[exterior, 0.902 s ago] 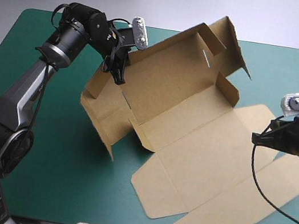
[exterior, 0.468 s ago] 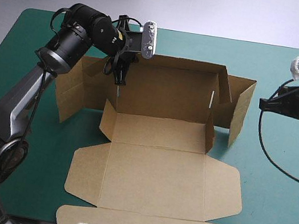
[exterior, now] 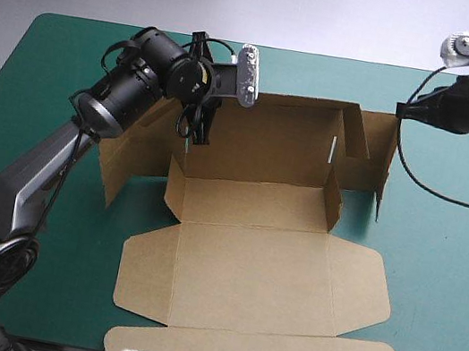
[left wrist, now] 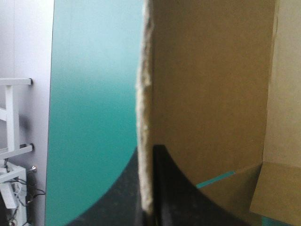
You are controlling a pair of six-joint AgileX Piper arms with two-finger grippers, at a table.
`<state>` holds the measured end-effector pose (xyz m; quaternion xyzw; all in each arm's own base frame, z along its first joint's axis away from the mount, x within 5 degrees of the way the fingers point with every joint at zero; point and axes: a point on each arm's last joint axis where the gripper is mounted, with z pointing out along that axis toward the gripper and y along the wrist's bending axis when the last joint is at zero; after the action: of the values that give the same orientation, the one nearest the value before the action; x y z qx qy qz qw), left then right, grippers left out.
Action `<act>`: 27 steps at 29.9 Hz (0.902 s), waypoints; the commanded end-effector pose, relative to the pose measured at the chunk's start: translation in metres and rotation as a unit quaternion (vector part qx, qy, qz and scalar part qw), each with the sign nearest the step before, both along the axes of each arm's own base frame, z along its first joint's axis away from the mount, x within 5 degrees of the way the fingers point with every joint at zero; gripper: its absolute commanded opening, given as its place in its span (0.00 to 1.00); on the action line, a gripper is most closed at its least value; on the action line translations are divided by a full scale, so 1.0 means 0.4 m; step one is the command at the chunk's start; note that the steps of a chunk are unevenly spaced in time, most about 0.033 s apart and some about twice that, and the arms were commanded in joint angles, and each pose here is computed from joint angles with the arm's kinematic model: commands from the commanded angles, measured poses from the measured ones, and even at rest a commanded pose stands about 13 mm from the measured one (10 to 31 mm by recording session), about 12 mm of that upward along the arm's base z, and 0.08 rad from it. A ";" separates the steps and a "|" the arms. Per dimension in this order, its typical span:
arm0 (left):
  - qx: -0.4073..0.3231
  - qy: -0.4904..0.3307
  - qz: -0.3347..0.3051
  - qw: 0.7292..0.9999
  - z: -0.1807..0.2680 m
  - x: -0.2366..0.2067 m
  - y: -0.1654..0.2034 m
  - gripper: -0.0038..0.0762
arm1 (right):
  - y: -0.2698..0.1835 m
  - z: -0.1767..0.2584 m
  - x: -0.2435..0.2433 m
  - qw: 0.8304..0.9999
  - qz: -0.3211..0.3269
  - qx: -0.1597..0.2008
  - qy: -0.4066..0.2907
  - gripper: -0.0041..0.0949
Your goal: Fold the box
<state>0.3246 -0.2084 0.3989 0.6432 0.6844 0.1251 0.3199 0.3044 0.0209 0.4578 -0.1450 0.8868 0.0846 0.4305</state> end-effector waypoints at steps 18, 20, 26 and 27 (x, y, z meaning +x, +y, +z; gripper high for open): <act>-0.010 -0.202 -0.032 0.979 -0.051 -0.151 0.062 0.04 | 0.024 -0.009 0.227 0.996 0.029 0.071 0.043 0.02; 0.008 -0.207 -0.042 0.977 -0.068 -0.157 0.051 0.04 | 0.028 -0.025 0.242 0.995 0.034 0.083 0.052 0.02; 0.014 -0.242 -0.046 0.969 -0.072 -0.183 0.015 0.04 | 0.031 -0.052 0.263 0.993 0.033 0.094 0.068 0.02; 0.016 -0.241 -0.048 0.969 -0.074 -0.187 0.010 0.04 | 0.031 -0.056 0.265 0.993 0.032 0.094 0.070 0.02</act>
<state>0.2602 -0.2002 0.3447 0.6446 0.5820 0.2635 0.4199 0.4261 0.0305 0.4061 -0.1194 0.9157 0.1777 0.3401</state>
